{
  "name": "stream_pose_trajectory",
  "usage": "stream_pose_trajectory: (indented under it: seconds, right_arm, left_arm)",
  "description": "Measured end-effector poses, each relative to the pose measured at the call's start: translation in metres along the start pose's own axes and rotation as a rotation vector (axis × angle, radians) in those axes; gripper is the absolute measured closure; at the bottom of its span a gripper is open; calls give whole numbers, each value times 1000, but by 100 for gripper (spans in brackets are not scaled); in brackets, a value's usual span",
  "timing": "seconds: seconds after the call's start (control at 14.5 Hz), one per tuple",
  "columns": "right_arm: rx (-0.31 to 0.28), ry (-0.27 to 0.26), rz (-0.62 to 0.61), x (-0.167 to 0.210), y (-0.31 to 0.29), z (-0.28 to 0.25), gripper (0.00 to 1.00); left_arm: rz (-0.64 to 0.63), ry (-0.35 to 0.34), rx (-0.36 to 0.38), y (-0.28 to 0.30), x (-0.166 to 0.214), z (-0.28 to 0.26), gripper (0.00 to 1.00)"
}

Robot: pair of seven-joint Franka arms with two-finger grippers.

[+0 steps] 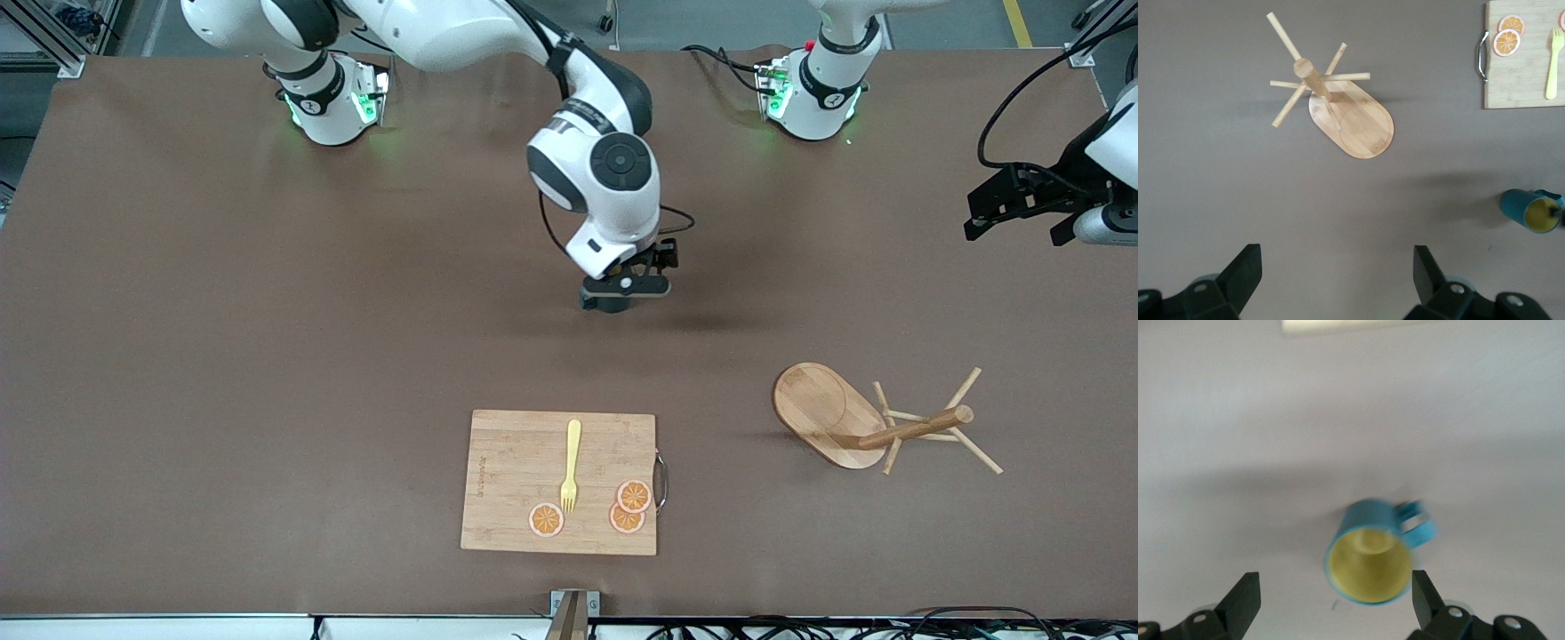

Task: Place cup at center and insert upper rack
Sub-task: 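Set the mug down at center with the right gripper while the left gripper approaches, then move the left gripper down toward the mug handle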

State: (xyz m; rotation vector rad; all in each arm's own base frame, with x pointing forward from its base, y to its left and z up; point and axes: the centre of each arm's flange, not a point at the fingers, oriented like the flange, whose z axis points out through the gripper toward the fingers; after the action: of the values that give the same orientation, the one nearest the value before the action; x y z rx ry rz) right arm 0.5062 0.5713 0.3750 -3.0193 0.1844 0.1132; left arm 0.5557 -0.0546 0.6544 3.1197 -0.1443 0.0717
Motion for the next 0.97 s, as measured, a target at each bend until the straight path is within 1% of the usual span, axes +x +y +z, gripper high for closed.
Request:
stream_pose_trajectory:
  seconds: [0.14,0.21,0.28,0.41,0.55,0.62,0.76,0.9,0.97]
  right_arm:
    - [21,24,54,59,59,-77,0]
    - [29,38,53,89,101,-115,0]
    - [26,40,38,117,148,-147,0]
    - [-2,23,17,164,244,-184,0]
    - [-46,19,7,202,330,-197,0]
    - [-62,16,-14,215,367,-202,0]
    - [-74,-3,-44,227,427,-213,0]
    - [-71,-13,-22,230,472,-228,0]
    - [-67,-5,-4,229,489,-238,0]
  left_arm:
    - [19,6,-2,22,-2,-3,0]
    - [15,13,-4,37,-5,-7,0]
    - [10,19,-5,55,-9,-11,0]
    - [-20,26,-9,98,-19,-17,0]
    - [-65,26,-14,151,-33,-19,0]
    - [-89,23,-17,179,-42,-18,0]
    - [-148,21,-24,234,-63,-15,0]
    - [-219,29,-37,285,-83,-9,0]
    - [-247,42,-34,309,-92,-4,0]
